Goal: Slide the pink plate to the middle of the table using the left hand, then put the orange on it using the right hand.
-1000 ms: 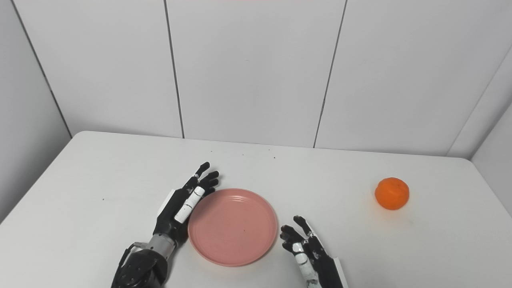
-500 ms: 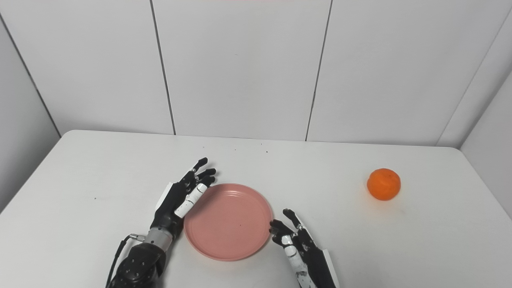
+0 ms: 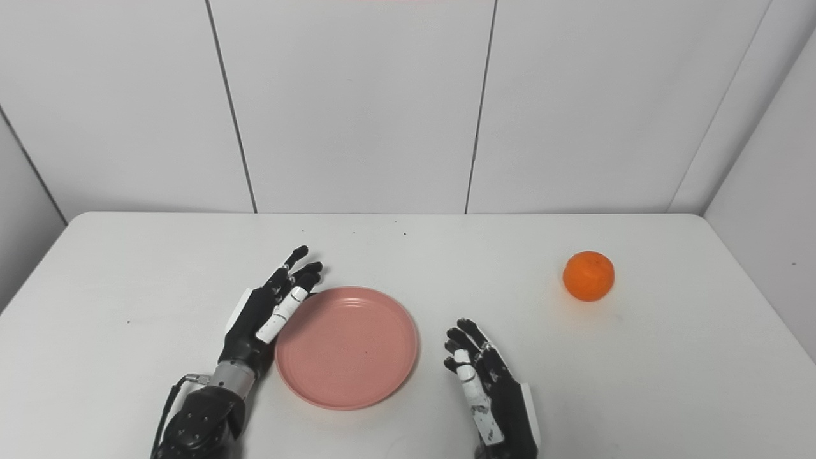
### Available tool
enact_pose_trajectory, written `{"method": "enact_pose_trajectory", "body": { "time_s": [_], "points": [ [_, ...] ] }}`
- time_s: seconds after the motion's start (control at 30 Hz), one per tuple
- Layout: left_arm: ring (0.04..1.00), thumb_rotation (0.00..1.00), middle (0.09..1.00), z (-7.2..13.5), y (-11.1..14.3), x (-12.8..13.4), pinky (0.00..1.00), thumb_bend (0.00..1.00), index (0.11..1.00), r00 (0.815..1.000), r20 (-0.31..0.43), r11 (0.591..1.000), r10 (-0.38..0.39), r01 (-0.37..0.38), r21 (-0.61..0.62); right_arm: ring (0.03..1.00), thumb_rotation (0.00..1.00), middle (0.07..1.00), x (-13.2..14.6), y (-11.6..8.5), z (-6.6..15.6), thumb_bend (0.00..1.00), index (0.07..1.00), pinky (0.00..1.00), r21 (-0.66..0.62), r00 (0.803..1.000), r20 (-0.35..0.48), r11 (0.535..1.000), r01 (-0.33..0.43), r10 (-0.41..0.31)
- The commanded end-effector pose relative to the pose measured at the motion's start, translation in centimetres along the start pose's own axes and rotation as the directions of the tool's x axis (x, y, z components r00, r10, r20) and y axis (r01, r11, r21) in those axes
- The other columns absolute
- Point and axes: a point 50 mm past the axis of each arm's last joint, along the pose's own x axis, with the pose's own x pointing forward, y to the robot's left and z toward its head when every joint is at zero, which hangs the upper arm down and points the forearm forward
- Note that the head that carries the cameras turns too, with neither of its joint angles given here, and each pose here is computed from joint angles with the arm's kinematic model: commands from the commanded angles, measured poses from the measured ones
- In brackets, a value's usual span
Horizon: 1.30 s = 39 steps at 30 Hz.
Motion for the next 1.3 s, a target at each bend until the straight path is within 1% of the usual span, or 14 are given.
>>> {"method": "enact_pose_trajectory", "body": {
  "time_s": [0.0, 0.07, 0.2, 0.4, 0.5, 0.6, 0.77, 0.9, 1.03, 1.07, 1.1, 1.13, 1.2, 1.27],
  "points": [
    [0.866, 0.7, 0.854, 0.5, 0.2, 1.0, 0.86, 0.72, 0.906, 1.0, 0.006, 1.0, -0.01, 0.01, 0.001, 0.813, 0.63, 0.787, 0.6, 0.6, 2.2, 0.74, 0.784, 0.79, 0.022, 0.997, 0.073, 1.0, -0.001, -0.001],
    [0.865, 0.7, 0.854, 0.3, 0.1, 1.2, 0.86, 0.71, 0.907, 1.0, 0.003, 1.0, -0.012, 0.012, -0.012, 0.807, 0.63, 0.783, 1.2, 0.5, 3.3, 0.74, 0.782, 0.79, 0.018, 0.995, 0.103, 1.0, -0.004, 0.002],
    [0.866, 0.7, 0.853, 0.0, -0.3, 1.2, 0.87, 0.68, 0.914, 1.0, 0.004, 1.0, -0.015, 0.015, -0.026, 0.791, 0.65, 0.775, 2.2, 0.2, 5.3, 0.77, 0.768, 0.77, 0.001, 0.989, 0.148, 1.0, -0.005, 0.004],
    [0.862, 0.7, 0.856, -0.3, -0.6, 1.1, 0.84, 0.7, 0.921, 1.0, 0.006, 1.0, -0.016, 0.016, -0.025, 0.79, 0.64, 0.765, 3.9, -0.8, 7.4, 0.78, 0.772, 0.76, -0.078, 0.974, 0.228, 0.997, 0.018, 0.0],
    [0.863, 0.71, 0.855, -0.2, -0.5, 0.9, 0.84, 0.7, 0.922, 1.0, 0.003, 1.0, -0.015, 0.015, -0.018, 0.784, 0.64, 0.756, 4.6, -1.3, 8.2, 0.78, 0.772, 0.75, -0.128, 0.964, 0.267, 0.991, 0.039, -0.003],
    [0.865, 0.71, 0.859, -0.4, -0.2, 0.7, 0.85, 0.67, 0.923, 1.0, -0.001, 1.0, -0.019, 0.019, -0.014, 0.81, 0.64, 0.776, 5.5, -1.9, 9.0, 0.76, 0.78, 0.76, -0.202, 0.949, 0.315, 0.978, 0.057, 0.009],
    [0.874, 0.71, 0.864, -0.9, 0.4, 0.6, 0.85, 0.7, 0.926, 1.0, 0.002, 1.0, -0.031, 0.031, -0.003, 0.827, 0.64, 0.795, 6.4, -2.2, 9.5, 0.74, 0.795, 0.76, -0.272, 0.932, 0.36, 0.96, 0.065, 0.038],
    [0.88, 0.71, 0.867, -0.9, 0.6, 0.7, 0.86, 0.68, 0.933, 0.999, 0.007, 0.999, -0.043, 0.043, 0.004, 0.808, 0.68, 0.794, 7.5, -2.6, 10.7, 0.76, 0.801, 0.75, -0.411, 0.911, 0.407, 0.904, 0.122, 0.063],
    [0.87, 0.72, 0.858, -0.5, 0.5, 1.0, 0.84, 0.7, 0.928, 0.999, 0.006, 0.999, -0.044, 0.044, 0.029, 0.772, 0.72, 0.772, 8.7, -3.4, 11.6, 0.74, 0.778, 0.72, -0.519, 0.876, 0.477, 0.829, 0.208, 0.079],
    [0.869, 0.72, 0.856, -0.4, 0.5, 1.0, 0.83, 0.7, 0.925, 0.999, 0.007, 0.999, -0.044, 0.043, 0.03, 0.771, 0.73, 0.768, 8.9, -3.5, 11.7, 0.75, 0.77, 0.72, -0.526, 0.871, 0.485, 0.821, 0.221, 0.076],
    [0.868, 0.72, 0.855, -0.3, 0.5, 1.1, 0.83, 0.7, 0.923, 0.999, 0.008, 0.999, -0.046, 0.045, 0.029, 0.771, 0.73, 0.767, 9.2, -3.9, 12.1, 0.76, 0.767, 0.72, -0.563, 0.866, 0.493, 0.79, 0.244, 0.084],
    [0.872, 0.72, 0.859, -0.3, 0.5, 1.2, 0.84, 0.7, 0.928, 0.999, 0.008, 0.999, -0.047, 0.047, 0.028, 0.785, 0.77, 0.772, 9.5, -4.1, 12.4, 0.76, 0.769, 0.76, -0.588, 0.862, 0.498, 0.766, 0.259, 0.091],
    [0.869, 0.72, 0.858, -0.4, 0.6, 1.2, 0.83, 0.69, 0.929, 0.999, 0.011, 0.998, -0.048, 0.048, 0.031, 0.79, 0.8, 0.78, 10.2, -4.9, 13.1, 0.77, 0.774, 0.77, -0.652, 0.859, 0.499, 0.702, 0.288, 0.111],
    [0.866, 0.72, 0.855, -0.6, 0.7, 1.3, 0.82, 0.7, 0.928, 0.999, 0.01, 0.998, -0.048, 0.047, 0.035, 0.791, 0.81, 0.784, 11.0, -5.4, 13.7, 0.77, 0.776, 0.77, -0.682, 0.858, 0.498, 0.666, 0.3, 0.124]
  ]
}}
